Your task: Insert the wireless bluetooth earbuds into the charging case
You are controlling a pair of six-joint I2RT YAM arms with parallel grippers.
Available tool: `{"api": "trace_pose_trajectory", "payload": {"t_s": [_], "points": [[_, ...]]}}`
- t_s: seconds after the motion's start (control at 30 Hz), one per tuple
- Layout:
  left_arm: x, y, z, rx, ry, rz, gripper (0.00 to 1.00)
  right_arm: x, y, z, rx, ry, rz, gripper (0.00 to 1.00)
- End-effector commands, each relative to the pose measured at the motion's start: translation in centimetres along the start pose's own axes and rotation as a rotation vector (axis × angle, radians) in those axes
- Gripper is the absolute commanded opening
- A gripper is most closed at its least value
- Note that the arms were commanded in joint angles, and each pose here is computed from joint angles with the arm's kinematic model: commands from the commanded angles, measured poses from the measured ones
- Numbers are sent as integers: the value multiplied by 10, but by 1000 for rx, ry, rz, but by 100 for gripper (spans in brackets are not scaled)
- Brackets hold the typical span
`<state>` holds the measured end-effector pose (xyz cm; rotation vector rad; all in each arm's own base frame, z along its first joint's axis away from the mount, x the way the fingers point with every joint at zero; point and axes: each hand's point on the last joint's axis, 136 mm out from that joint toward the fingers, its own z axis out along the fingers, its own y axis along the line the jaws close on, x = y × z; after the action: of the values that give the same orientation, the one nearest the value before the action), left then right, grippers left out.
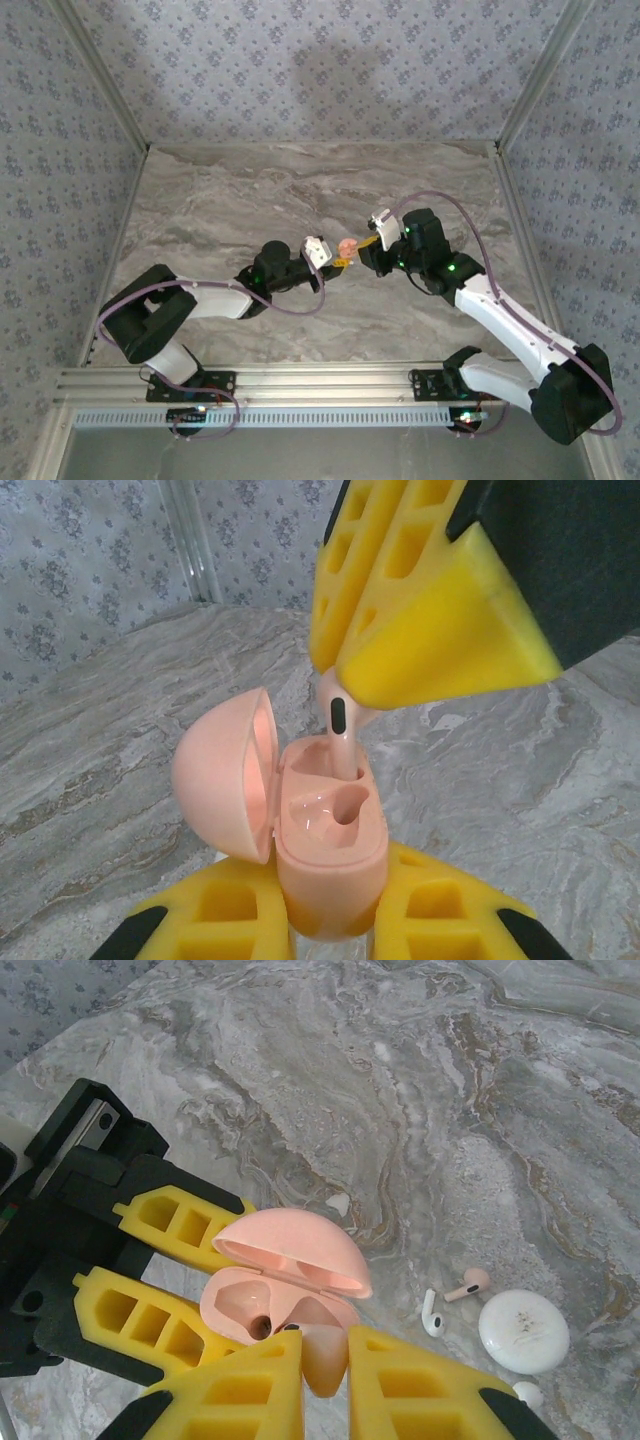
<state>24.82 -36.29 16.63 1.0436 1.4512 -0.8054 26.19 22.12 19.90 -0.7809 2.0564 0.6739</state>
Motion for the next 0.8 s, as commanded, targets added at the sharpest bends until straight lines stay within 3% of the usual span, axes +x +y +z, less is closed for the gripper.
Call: {"api": "trace_pose_trajectory", "payload": {"t_s": [0.0,0.77], "points": [[-30,-6,-3,27,-82,40,8,3,9,-1,-67,40,-26,16],[-72,-36,-22,200,-186,34,9,4,28,-10,-353,39,-36,18]]}}
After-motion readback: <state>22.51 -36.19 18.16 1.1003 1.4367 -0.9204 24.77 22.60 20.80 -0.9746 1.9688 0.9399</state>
